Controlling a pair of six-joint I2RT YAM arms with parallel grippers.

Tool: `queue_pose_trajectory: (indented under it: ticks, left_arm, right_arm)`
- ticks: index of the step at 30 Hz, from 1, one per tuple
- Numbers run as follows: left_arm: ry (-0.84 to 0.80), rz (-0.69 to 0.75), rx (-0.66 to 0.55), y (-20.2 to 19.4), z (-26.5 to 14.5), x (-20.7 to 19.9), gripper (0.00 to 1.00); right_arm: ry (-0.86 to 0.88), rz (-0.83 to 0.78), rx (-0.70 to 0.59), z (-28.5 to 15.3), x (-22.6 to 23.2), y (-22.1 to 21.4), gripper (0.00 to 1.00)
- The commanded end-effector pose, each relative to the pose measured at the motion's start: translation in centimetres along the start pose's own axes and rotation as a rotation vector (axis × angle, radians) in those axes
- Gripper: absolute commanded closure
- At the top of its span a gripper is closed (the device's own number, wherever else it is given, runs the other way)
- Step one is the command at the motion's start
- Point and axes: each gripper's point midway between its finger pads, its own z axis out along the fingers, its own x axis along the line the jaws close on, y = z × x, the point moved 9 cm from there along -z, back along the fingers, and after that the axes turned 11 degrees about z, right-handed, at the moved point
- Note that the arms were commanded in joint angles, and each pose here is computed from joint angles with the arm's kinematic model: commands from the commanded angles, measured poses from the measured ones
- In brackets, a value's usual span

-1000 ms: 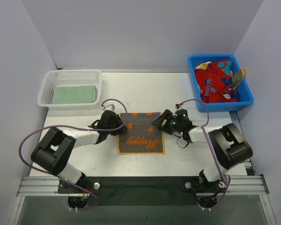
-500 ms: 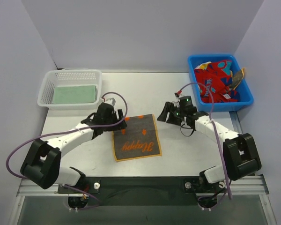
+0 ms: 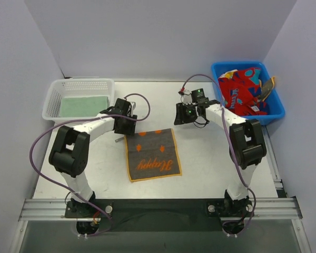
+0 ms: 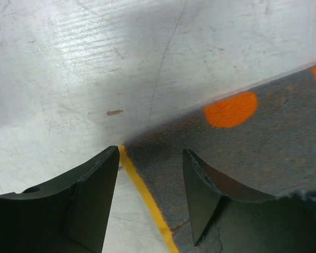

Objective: Fold and stack the towels
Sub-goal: Fold the towel

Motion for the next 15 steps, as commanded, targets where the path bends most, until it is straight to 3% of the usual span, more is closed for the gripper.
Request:
queue_pose_trajectory:
  ticks: [1,15]
  left_arm:
    - [0.018,0.089,0.029,1.0,0.0,1.0,0.38]
    - [0.032,0.104,0.145,-0.9,2.5,2.7,0.38]
  right_arm:
    - [0.037,-0.081,0.033,0.4,0.7,0.8,0.66]
    - [-0.036,-0.152,0.181,6.2,0.3,-0.9,0.67]
